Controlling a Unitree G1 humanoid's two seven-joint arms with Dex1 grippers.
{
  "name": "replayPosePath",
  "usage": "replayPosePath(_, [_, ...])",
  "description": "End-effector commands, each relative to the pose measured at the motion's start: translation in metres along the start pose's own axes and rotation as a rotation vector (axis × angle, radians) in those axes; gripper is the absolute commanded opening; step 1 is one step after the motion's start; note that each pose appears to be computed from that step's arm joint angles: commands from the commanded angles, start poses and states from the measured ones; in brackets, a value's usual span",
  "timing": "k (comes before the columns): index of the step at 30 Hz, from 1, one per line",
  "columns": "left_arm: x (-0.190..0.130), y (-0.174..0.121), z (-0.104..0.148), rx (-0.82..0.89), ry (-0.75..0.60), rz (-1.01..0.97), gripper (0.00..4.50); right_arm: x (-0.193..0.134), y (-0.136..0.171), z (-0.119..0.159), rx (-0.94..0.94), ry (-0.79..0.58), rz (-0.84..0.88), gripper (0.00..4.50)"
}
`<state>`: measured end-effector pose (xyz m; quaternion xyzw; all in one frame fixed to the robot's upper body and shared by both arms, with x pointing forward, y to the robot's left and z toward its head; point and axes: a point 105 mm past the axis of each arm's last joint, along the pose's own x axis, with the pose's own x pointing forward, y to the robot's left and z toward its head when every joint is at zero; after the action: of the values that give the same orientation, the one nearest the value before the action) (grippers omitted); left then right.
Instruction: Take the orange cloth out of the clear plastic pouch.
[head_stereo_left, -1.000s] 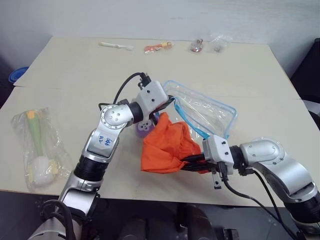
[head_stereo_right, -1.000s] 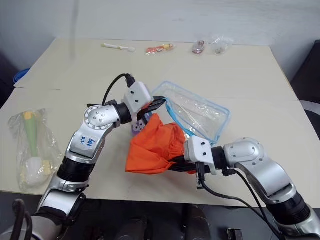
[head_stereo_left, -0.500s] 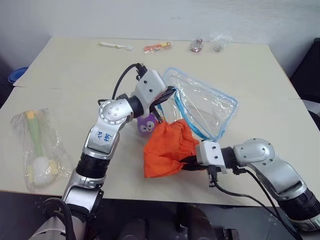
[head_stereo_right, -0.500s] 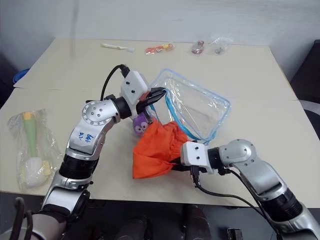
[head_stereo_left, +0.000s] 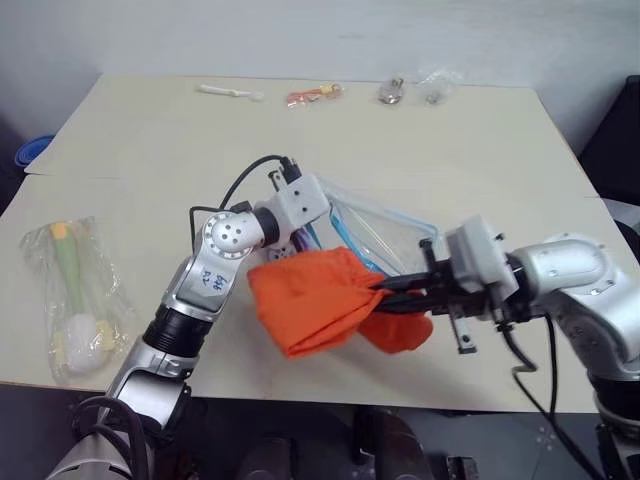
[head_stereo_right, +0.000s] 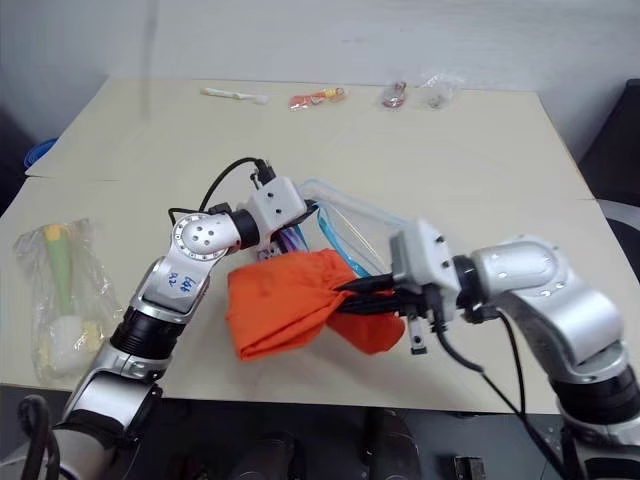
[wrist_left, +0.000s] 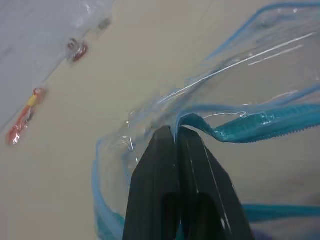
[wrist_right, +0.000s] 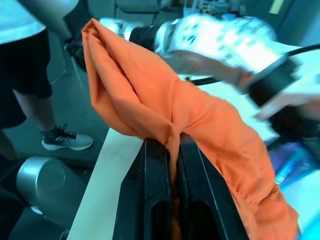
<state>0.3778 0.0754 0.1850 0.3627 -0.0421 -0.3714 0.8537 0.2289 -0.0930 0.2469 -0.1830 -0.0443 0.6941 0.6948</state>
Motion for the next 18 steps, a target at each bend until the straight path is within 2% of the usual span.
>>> replayPosePath(1, [-0.005, -0.005, -0.005, -0.017, 0.009, -0.02, 0.68, -0.024, -0.013, 0.03, -0.032, -0.051, -0.085, 0.0])
replayPosePath(7, [-0.015, -0.012, -0.001, -0.082, -0.025, -0.029, 2.57, -0.054, -0.033, 0.045, -0.028, -0.065, -0.21, 0.0])
replayPosePath(11, [-0.03, -0.029, 0.014, -0.209, -0.071, -0.155, 3.83, -0.074, -0.059, 0.034, -0.065, -0.006, -0.363, 0.0])
replayPosePath(15, [-0.054, -0.028, 0.029, -0.318, -0.105, -0.219, 3.83, -0.09, -0.077, 0.026, -0.068, 0.001, -0.469, 0.0])
replayPosePath(18, [-0.07, -0.021, 0.03, -0.327, -0.097, -0.214, 3.83, -0.093, -0.075, 0.029, -0.044, -0.04, -0.446, 0.0])
